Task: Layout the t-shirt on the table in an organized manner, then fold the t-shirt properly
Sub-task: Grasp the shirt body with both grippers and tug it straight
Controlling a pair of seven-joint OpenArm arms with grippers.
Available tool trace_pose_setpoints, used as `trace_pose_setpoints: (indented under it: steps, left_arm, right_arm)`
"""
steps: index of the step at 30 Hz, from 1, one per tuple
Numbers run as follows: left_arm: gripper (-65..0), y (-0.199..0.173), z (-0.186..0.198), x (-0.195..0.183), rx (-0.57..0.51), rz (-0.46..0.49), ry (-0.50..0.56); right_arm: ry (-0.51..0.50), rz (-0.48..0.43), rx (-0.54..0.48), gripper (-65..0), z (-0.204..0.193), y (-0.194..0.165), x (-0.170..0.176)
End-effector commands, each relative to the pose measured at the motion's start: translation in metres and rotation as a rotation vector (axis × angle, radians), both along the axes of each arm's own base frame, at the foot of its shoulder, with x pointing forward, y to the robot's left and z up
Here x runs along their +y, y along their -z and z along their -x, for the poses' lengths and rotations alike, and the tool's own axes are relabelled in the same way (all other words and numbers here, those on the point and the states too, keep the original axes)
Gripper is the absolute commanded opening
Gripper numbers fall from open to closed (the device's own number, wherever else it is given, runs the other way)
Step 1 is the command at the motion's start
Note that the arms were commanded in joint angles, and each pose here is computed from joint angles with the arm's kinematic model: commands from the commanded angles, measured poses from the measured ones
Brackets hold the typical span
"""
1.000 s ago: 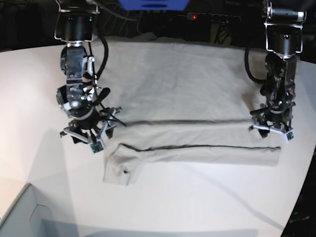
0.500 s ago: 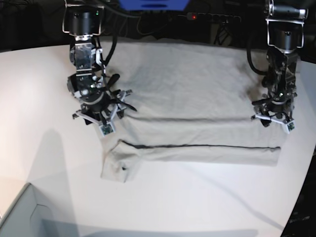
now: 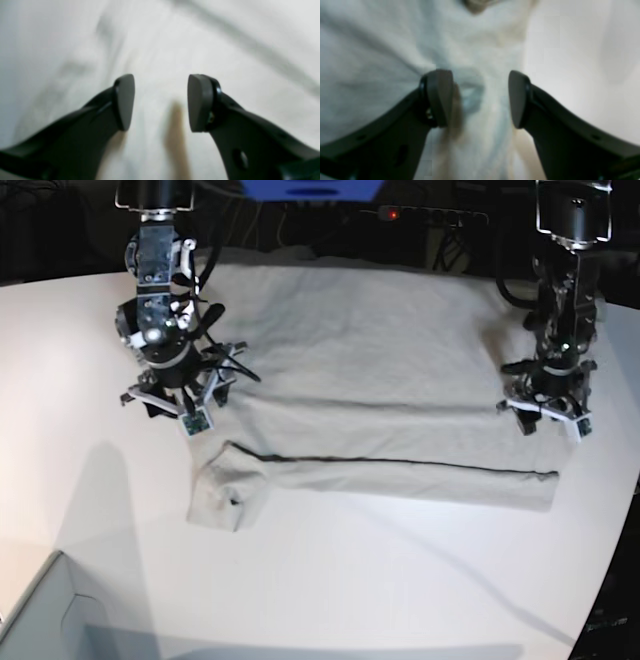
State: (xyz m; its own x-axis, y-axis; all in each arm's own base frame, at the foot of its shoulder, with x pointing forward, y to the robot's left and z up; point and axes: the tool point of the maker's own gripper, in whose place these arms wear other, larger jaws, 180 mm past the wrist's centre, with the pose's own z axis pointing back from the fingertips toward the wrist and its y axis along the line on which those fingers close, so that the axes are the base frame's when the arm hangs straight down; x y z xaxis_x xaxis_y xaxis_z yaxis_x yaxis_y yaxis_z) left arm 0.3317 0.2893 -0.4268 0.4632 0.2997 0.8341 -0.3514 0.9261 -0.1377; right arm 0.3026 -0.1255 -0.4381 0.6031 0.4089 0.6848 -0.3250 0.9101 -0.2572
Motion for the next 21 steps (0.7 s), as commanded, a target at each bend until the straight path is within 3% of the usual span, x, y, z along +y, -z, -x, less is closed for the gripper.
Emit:
trace_pose_setpoints:
  steps: [1, 4, 6, 11, 14, 21]
  left_arm:
    - [-32.1, -0.029, -0.017, 0.017, -0.088, -0.032, -0.028]
    - [-32.1, -0.058, -0.047, 0.028, -0.175, -0.014, -0.077]
    - [-32.1, -0.055, -0.060, 0.031, -0.175, 0.017, -0.112]
    - [-32.1, -0.033, -0.082, 0.043, -0.117, 0.074, -0.184]
    - [-32.1, -0.019, -0.094, 0.032, -0.082, 0.126, -0.203]
    - [-32.0, -0.001, -0.091, 0.045, -0.047, 0.209, -0.310]
  right_arm:
    - [-0.014, -0.022, -0.074, -29.8, -0.014, -0.021, 0.008]
    - [-0.009, -0.031, -0.104, -29.8, -0.014, -0.032, 0.012]
    - [-0.008, -0.033, -0.104, -29.8, -0.012, -0.033, 0.013]
    - [-0.008, -0.041, -0.080, -29.8, -0.002, -0.025, 0.016]
    - [-0.008, -0.040, -0.078, -29.8, -0.002, -0.025, 0.016]
    - [-0.007, -0.038, -0.071, -29.8, 0.001, -0.022, 0.015]
